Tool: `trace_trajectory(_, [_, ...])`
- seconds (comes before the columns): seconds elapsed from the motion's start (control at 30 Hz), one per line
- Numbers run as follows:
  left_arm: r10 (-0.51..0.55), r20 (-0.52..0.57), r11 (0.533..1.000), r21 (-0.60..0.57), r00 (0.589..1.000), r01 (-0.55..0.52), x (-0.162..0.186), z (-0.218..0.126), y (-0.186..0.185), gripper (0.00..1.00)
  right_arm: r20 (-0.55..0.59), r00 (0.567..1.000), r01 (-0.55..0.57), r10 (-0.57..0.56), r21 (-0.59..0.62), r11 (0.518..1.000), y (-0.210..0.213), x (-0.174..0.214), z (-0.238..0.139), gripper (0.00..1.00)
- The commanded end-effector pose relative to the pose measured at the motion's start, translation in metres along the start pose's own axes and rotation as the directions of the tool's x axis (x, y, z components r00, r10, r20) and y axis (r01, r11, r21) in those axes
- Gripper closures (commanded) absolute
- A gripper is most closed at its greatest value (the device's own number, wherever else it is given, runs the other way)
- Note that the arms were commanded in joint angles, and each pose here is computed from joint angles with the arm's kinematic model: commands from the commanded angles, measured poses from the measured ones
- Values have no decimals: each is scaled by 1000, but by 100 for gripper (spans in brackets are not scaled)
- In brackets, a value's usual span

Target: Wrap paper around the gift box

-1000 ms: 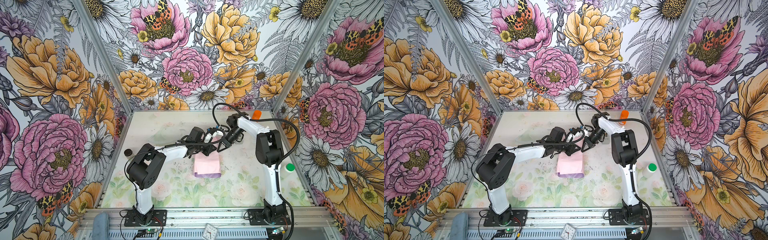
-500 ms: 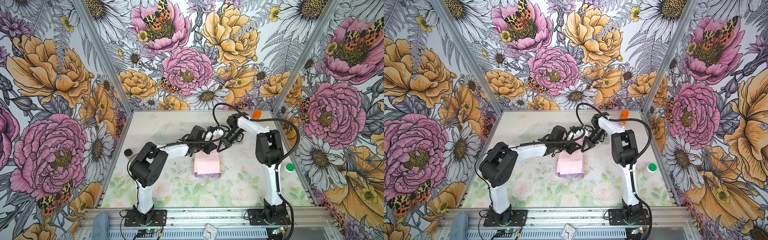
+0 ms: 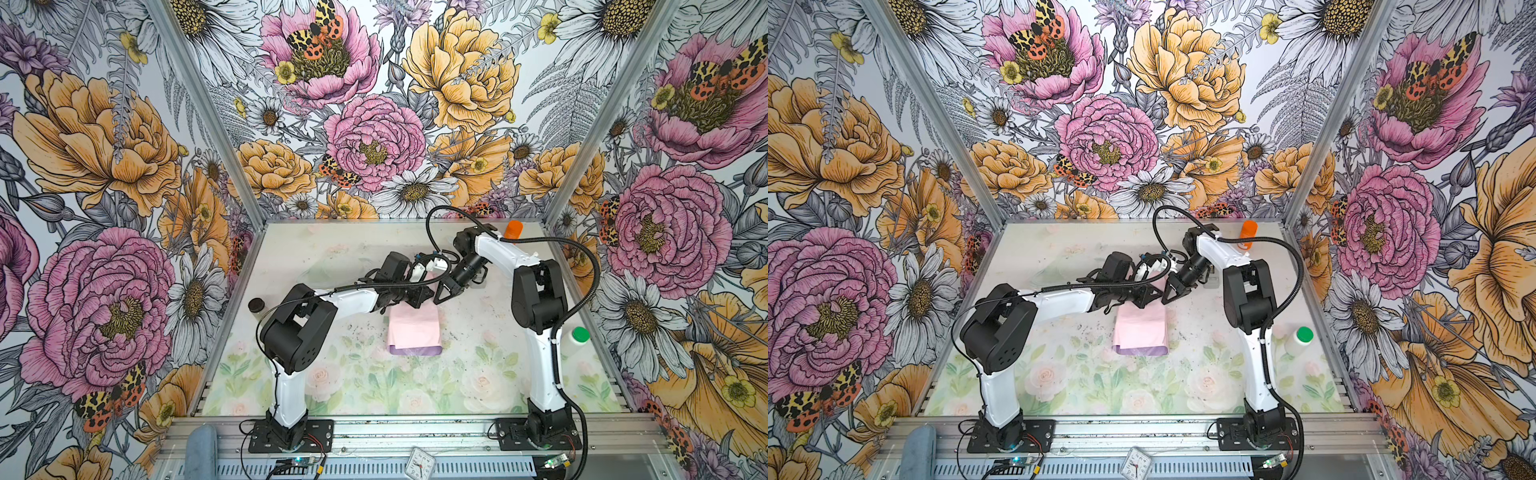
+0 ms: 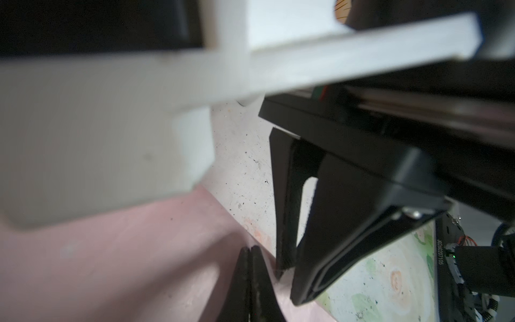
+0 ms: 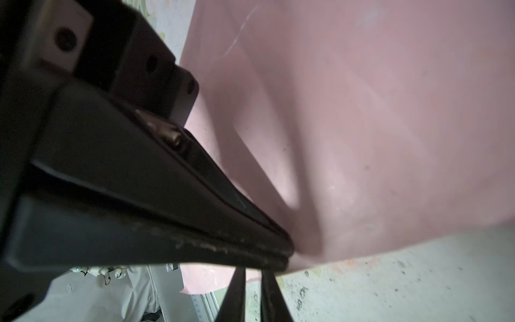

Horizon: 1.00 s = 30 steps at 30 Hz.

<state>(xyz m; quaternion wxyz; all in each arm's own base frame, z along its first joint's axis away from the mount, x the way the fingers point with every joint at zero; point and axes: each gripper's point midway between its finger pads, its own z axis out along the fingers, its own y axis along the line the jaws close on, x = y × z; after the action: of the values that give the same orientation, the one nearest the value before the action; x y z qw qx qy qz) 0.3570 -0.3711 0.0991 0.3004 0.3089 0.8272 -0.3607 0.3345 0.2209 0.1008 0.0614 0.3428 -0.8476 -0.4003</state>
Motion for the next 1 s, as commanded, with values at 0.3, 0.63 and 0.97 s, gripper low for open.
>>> trace_trajectory(0.3, [-62,-110,991,-127,992,48,42,0,26,100,39,999,5,-7,51,999,-1,-2,-16,77])
trace_trajectory(0.63, [-58,-113,990,-134,992,42,44,0,25,100,37,999,-31,29,44,999,-8,-1,-13,73])
trace_trajectory(0.97, [-48,-106,990,-136,993,33,40,0,24,100,31,998,-54,53,13,998,-13,4,-4,75])
